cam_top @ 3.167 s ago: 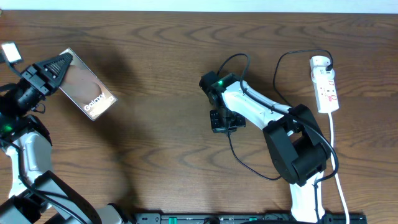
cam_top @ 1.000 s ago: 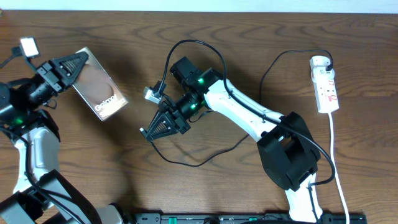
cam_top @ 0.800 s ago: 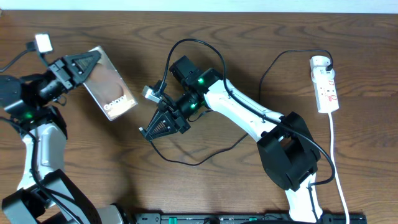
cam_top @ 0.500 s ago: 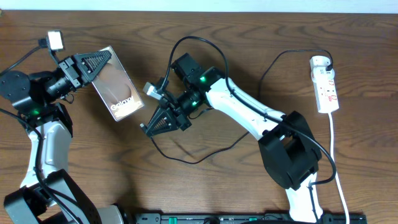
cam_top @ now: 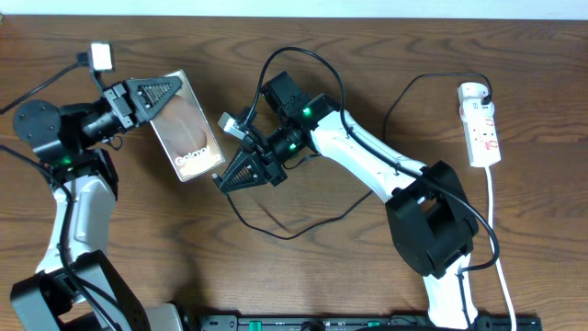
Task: Plug charger to phone and switch on socket
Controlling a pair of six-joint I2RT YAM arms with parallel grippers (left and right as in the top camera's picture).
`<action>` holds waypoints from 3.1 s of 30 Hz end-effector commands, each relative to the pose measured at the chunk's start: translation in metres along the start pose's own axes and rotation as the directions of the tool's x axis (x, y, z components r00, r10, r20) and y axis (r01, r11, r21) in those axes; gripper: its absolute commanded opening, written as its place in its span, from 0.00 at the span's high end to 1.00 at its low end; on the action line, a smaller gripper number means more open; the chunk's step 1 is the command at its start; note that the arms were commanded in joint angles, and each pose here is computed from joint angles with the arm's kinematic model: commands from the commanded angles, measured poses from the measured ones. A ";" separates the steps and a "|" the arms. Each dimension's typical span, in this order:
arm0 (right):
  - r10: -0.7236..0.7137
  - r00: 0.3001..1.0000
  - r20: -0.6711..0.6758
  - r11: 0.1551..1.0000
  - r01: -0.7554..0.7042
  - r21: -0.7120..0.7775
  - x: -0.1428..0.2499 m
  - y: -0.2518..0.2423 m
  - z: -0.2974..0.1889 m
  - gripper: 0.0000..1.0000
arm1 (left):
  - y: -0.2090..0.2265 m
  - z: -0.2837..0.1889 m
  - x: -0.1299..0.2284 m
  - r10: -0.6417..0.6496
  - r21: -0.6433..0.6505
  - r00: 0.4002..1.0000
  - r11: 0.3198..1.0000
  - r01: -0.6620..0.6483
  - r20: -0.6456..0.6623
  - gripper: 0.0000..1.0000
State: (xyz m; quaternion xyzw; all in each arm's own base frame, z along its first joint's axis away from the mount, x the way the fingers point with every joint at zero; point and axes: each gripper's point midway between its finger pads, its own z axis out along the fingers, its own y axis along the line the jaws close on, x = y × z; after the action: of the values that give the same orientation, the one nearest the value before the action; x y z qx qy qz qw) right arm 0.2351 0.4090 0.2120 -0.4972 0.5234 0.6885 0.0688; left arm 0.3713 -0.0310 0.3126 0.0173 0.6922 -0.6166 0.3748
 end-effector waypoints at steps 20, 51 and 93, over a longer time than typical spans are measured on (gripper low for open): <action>0.000 1.000 0.006 1.000 0.001 -0.015 -0.006 0.003 0.001 0.99 | -0.005 0.015 -0.006 0.003 0.006 0.999 1.000 -0.004 0.053 0.93; -0.036 0.999 -0.005 0.999 0.036 0.040 -0.007 -0.008 -0.004 0.99 | -0.007 0.015 0.002 0.024 0.018 1.000 1.000 -0.024 0.007 0.93; -0.031 0.999 0.014 0.998 0.030 0.056 -0.014 -0.012 -0.015 0.99 | -0.009 0.015 0.007 0.079 0.028 0.997 0.996 -0.079 -0.024 0.93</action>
State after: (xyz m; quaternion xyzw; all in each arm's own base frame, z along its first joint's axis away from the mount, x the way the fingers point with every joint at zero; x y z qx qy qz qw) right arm 0.2513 0.4127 0.2078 -0.5034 0.5388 0.6693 0.0913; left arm 0.3763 -0.0443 0.3159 0.0342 0.6858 -0.6115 0.3933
